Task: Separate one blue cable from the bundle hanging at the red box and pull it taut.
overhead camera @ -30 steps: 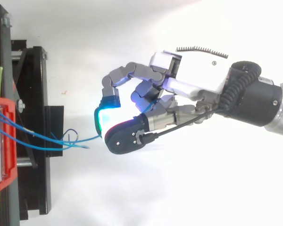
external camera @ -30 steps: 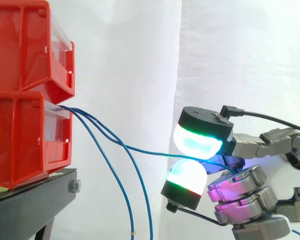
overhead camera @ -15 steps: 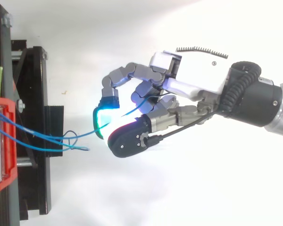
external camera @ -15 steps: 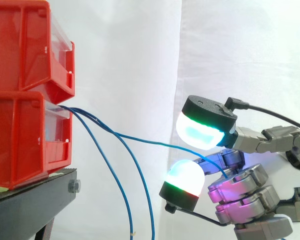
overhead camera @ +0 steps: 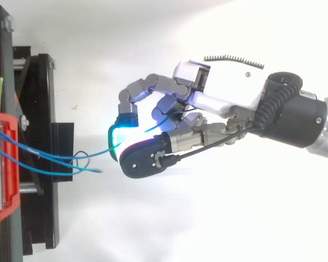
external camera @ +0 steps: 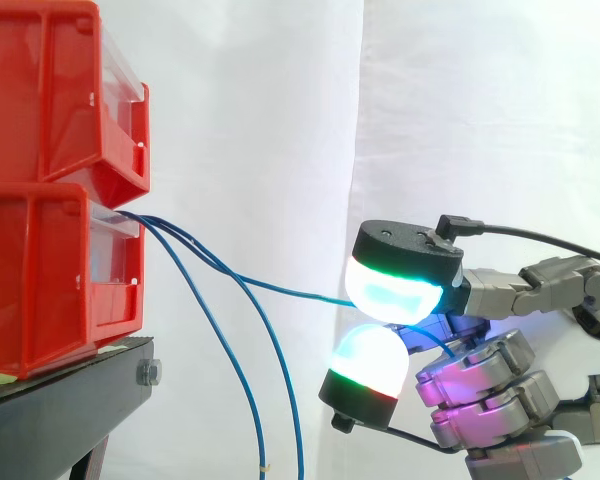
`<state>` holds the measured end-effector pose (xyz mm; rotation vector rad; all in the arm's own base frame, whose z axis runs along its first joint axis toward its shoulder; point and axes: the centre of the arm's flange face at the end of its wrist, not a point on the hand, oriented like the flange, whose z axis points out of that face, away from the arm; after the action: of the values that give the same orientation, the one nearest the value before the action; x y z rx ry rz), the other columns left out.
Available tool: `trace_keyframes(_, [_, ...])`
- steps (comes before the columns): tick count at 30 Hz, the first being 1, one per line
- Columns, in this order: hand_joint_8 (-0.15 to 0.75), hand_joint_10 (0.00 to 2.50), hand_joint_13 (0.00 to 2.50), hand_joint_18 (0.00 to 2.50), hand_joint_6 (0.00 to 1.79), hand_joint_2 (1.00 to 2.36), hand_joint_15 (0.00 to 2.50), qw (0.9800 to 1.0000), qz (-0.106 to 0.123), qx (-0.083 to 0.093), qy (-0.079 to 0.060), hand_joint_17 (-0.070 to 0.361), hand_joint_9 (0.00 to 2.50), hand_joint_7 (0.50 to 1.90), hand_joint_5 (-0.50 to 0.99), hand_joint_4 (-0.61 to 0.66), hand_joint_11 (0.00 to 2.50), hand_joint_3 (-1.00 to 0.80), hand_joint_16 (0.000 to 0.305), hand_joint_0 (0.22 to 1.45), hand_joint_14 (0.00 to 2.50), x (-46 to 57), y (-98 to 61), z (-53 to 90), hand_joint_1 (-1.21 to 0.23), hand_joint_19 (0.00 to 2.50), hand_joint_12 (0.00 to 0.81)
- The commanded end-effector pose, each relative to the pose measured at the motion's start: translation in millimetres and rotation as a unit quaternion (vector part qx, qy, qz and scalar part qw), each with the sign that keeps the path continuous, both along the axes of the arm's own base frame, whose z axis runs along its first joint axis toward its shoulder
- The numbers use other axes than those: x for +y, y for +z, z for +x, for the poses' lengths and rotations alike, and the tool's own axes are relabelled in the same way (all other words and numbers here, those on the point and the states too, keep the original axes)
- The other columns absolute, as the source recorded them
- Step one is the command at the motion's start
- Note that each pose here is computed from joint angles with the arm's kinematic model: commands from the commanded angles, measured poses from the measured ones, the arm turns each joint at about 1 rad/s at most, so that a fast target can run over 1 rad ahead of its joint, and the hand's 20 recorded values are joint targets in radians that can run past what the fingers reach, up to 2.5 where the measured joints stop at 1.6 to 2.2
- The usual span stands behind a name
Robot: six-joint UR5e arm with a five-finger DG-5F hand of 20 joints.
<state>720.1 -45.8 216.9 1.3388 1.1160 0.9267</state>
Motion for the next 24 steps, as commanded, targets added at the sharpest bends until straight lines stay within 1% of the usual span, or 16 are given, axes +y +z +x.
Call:
trace_keyframes(1, [0.326, 1.51, 0.95, 1.39, 0.83, 1.02, 1.48, 1.0, 0.0, 0.0, 0.0, 0.105, 1.05, 1.21, -0.18, 0.14, 1.71, -0.31, 0.047, 0.64, 2.5, 0.1, -0.7, 0.0, -0.65, 1.44, 0.39])
trace_keyframes(5, [0.323, 1.52, 0.95, 1.39, 0.83, 1.02, 1.5, 1.0, 0.0, 0.0, -0.001, 0.105, 1.04, 1.24, -0.18, 0.14, 1.72, -0.24, 0.047, 0.64, 2.5, -1.0, 0.3, -0.3, -0.68, 1.44, 0.398])
trace_keyframes(6, [0.331, 1.51, 0.95, 1.39, 0.83, 1.02, 1.5, 1.0, 0.0, 0.0, 0.0, 0.106, 1.04, 1.23, -0.18, 0.15, 1.72, -0.27, 0.047, 0.64, 2.5, 0.1, 0.3, -0.2, -0.68, 1.44, 0.398])
trace_keyframes(7, [0.324, 1.52, 0.95, 1.39, 0.83, 1.01, 1.48, 1.0, 0.0, 0.0, 0.0, 0.105, 1.04, 1.22, -0.18, 0.16, 1.7, -0.38, 0.047, 0.61, 2.5, 0.1, 0.3, -0.2, -0.66, 1.45, 0.39])
trace_keyframes(8, [0.329, 1.52, 0.95, 1.39, 0.83, 1.0, 1.48, 1.0, 0.0, 0.001, 0.0, 0.108, 1.04, 1.22, -0.18, 0.16, 1.7, -0.45, 0.048, 0.59, 2.5, 0.1, -0.8, -0.1, -0.62, 1.45, 0.401])
trace_keyframes(9, [0.336, 1.52, 0.95, 1.39, 0.83, 1.0, 1.49, 1.0, 0.0, 0.001, 0.0, 0.109, 1.05, 1.21, -0.18, 0.17, 1.71, -0.48, 0.048, 0.58, 2.5, 0.1, -0.8, -0.1, -0.6, 1.46, 0.395])
trace_keyframes(10, [0.339, 1.52, 0.95, 1.4, 0.83, 1.0, 1.48, 1.0, 0.0, 0.001, 0.0, 0.11, 1.06, 1.21, -0.18, 0.17, 1.7, -0.5, 0.049, 0.56, 2.5, 0.1, -0.8, -0.1, -0.55, 1.45, 0.399])
trace_keyframes(15, [0.342, 1.49, 0.95, 1.41, 0.83, 1.0, 1.47, 1.0, 0.0, 0.0, 0.0, 0.117, 1.06, 1.19, -0.18, 0.17, 1.71, -0.5, 0.052, 0.55, 2.5, 0.1, -0.7, 0.0, -0.47, 1.45, 0.402])
trace_keyframes(16, [0.341, 1.49, 0.95, 1.41, 0.83, 1.0, 1.44, 1.0, 0.0, 0.0, 0.0, 0.114, 1.06, 1.19, -0.18, 0.17, 1.71, -0.5, 0.051, 0.55, 2.5, 0.1, -0.7, 0.0, -0.47, 1.44, 0.4])
trace_keyframes(21, [0.347, 1.45, 0.94, 1.4, 0.82, 1.0, 1.45, 1.0, 0.0, -0.001, 0.0, 0.116, 1.07, 1.21, -0.18, 0.17, 1.74, -0.5, 0.051, 0.55, 2.5, 0.1, 0.4, -0.1, -0.46, 1.44, 0.401])
trace_keyframes(24, [0.352, 1.47, 0.96, 1.43, 0.82, 1.0, 1.44, 1.0, 0.0, 0.0, 0.001, 0.127, 1.07, 1.2, -0.18, 0.18, 1.71, -0.5, 0.056, 0.51, 2.5, 0.3, 0.4, 0.0, -0.48, 1.43, 0.42])
